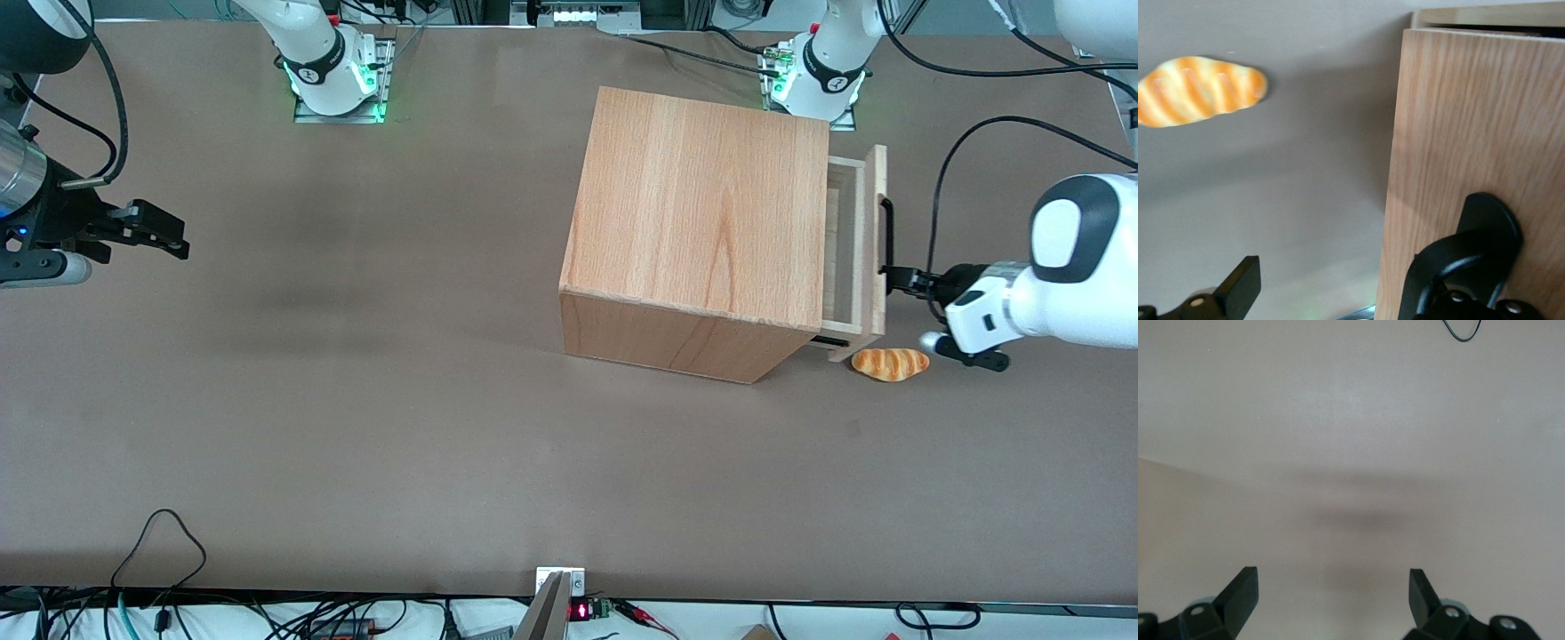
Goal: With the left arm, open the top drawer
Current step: 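Pull the drawer out by its handle, moving the left gripper away from the box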
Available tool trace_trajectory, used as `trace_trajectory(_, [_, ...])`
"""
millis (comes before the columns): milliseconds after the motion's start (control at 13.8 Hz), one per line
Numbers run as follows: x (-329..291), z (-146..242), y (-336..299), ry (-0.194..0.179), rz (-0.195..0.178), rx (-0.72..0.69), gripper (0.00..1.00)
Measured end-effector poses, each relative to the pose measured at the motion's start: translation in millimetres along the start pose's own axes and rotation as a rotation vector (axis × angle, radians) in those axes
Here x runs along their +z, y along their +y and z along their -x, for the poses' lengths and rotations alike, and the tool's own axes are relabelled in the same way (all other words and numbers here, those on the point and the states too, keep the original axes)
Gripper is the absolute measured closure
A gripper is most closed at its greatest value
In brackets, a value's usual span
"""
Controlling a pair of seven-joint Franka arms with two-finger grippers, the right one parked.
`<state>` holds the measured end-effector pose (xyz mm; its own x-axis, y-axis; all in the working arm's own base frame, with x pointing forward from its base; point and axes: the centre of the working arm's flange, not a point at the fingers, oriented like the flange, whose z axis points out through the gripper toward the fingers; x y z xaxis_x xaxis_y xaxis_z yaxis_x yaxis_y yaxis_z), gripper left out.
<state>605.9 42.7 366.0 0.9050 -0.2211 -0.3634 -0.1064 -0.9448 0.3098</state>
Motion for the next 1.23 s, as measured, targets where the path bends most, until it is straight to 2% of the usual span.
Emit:
trace_trajectory(435, [-14, 12, -41, 0.037, -0.01, -0.058, 0.0])
trace_trajectory(1233, [-38, 31, -125, 0.105, 0.016, -0.154, 0.0])
